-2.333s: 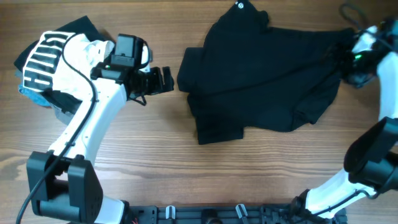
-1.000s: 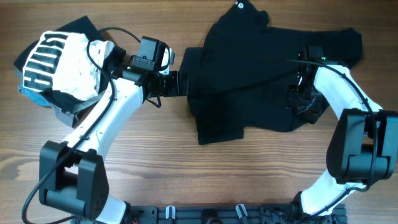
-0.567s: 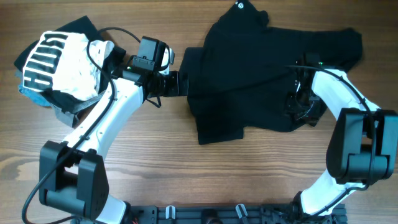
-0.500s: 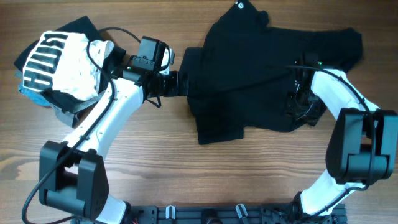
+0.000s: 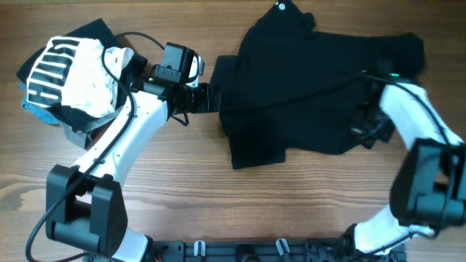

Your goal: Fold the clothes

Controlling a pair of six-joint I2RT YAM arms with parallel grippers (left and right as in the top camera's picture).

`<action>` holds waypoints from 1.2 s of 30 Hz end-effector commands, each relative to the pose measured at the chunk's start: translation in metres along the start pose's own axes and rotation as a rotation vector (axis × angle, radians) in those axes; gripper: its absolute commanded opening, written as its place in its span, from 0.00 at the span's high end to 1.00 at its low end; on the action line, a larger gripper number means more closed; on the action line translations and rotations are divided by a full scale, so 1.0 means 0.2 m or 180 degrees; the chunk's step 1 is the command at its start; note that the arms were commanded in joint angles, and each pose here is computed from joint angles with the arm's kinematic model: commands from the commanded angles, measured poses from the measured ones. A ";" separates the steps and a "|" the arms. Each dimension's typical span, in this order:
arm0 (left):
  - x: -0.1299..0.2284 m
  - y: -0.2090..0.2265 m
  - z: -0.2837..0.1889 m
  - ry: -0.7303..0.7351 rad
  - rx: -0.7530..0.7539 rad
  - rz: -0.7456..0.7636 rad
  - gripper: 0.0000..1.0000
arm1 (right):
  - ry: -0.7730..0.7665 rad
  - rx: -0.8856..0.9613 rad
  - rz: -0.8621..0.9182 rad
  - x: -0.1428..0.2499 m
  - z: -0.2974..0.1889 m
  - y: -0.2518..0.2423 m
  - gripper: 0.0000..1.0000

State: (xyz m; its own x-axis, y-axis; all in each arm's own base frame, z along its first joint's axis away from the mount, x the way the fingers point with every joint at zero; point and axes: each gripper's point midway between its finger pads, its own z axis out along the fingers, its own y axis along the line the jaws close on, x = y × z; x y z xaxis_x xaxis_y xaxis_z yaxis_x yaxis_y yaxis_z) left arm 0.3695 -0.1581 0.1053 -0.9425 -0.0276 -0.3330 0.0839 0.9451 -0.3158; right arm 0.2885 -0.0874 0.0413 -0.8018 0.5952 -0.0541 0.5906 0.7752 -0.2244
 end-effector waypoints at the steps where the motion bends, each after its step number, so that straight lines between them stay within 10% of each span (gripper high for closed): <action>1: 0.02 0.00 0.02 0.0059 0.0003 0.0080 0.00 | -0.0201 -0.0014 0.0989 -0.13 -0.08 -0.32 0.96; 8: 0.05 0.01 0.02 0.0117 -0.0015 0.0068 0.00 | -0.0110 0.0048 0.2014 -0.16 0.02 -0.82 0.95; 12: 0.07 0.01 0.02 0.0173 -0.0034 0.0054 0.00 | -0.0127 0.0039 0.2477 -0.15 0.06 -1.02 0.47; 24: 0.29 -0.20 0.09 0.0604 0.0245 0.0558 0.00 | -0.0236 -0.1518 0.1552 -0.30 -0.04 -0.64 0.39; 36: 0.61 -0.24 0.46 0.1285 0.0163 0.0783 0.00 | -0.0162 -0.1646 0.1167 -0.28 -0.08 -0.45 0.36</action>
State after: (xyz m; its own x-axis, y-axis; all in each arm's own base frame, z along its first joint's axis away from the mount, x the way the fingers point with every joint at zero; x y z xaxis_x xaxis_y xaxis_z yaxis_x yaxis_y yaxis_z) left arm 0.2837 -0.2359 0.0100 -0.9475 0.3147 -0.0569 0.3168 0.8994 -0.3012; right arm 0.2747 -0.1911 0.0734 -0.5073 0.8589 -0.0700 0.8140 0.5043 0.2883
